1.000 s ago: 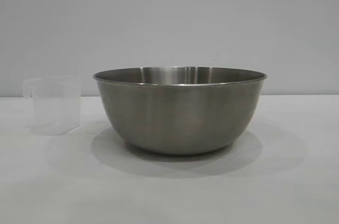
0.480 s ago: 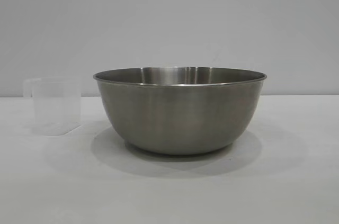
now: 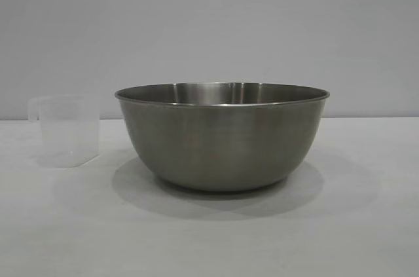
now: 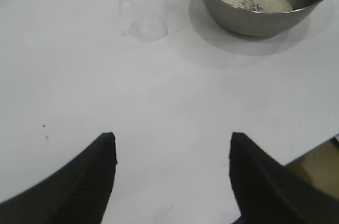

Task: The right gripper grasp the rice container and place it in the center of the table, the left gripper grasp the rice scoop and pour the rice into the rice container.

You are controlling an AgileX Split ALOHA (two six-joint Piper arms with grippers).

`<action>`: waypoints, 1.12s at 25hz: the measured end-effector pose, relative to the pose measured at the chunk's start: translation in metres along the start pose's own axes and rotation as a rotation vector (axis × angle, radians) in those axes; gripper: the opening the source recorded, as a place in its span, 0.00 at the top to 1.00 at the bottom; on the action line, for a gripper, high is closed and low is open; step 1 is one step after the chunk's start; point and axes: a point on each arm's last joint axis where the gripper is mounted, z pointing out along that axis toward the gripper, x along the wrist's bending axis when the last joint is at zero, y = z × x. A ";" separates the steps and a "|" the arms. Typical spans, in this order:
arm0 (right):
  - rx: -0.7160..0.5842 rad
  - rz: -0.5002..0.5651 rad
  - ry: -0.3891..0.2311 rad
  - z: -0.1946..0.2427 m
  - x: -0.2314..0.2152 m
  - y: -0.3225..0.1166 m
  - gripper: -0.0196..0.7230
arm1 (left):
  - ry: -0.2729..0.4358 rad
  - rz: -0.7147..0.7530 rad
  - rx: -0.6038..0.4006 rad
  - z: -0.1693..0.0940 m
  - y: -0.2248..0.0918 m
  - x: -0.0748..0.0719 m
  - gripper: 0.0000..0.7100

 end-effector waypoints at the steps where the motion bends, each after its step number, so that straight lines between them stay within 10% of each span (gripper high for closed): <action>1: 0.000 0.000 0.000 0.000 0.000 0.000 0.22 | 0.000 -0.001 0.000 0.000 0.000 0.000 0.45; 20: 0.000 -0.007 0.009 0.000 0.000 0.000 0.22 | 0.005 -0.005 -0.010 -0.001 0.000 0.000 0.45; 28: 0.000 -0.007 0.009 0.000 0.000 0.000 0.22 | 0.188 -0.114 -0.001 -0.001 0.000 -0.002 0.45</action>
